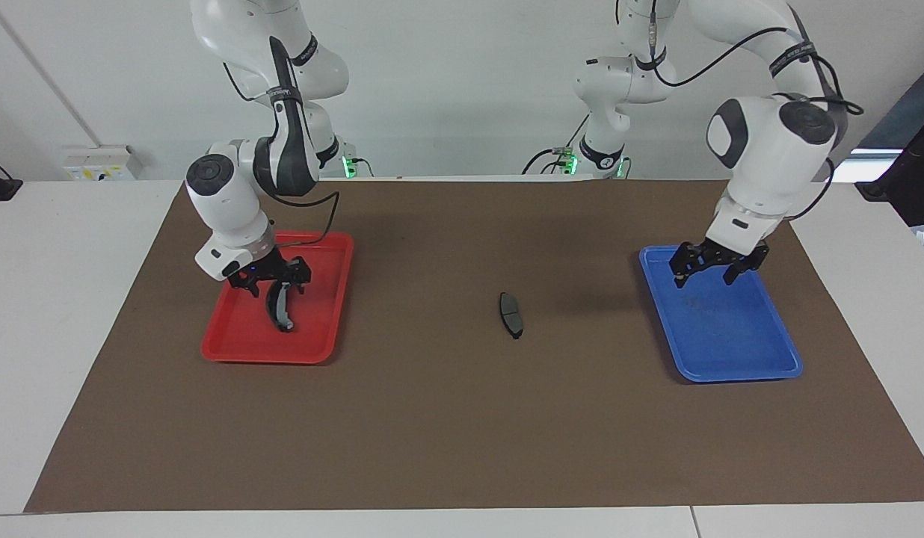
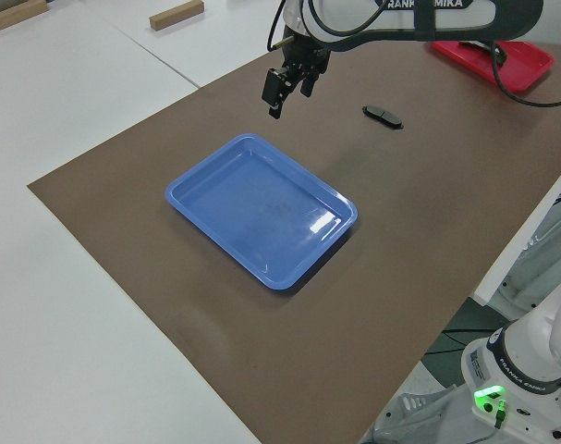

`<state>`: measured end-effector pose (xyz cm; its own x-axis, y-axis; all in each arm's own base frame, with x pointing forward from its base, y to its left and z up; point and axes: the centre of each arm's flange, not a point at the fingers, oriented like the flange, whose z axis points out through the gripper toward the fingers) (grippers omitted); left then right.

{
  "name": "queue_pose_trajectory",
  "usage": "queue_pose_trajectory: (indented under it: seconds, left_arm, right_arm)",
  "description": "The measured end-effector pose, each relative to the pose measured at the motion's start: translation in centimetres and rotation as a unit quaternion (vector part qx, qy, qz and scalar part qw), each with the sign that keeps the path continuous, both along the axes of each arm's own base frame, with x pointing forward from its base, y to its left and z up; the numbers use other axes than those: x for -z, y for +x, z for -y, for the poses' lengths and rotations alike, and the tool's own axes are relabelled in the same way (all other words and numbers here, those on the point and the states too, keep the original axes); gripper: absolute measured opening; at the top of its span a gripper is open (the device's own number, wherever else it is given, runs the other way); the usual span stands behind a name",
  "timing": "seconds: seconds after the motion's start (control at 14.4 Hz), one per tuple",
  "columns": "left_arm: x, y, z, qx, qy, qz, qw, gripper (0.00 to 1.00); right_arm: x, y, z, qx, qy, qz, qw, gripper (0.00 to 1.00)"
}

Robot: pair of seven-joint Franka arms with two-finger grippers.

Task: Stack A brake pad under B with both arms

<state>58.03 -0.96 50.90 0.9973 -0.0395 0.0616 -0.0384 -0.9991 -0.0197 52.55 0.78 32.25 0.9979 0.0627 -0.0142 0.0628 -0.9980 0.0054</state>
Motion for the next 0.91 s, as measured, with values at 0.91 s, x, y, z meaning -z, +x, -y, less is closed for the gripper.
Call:
queue_pose_trajectory:
  seconds: [0.91]
  left_arm:
    - [-7.3, -3.2, -2.4, -0.013, -0.001, -0.058, 0.998, 1.0]
  right_arm:
    - [1.9, 0.2, 0.8, 0.007, -0.003, -0.005, 1.0, 0.68]
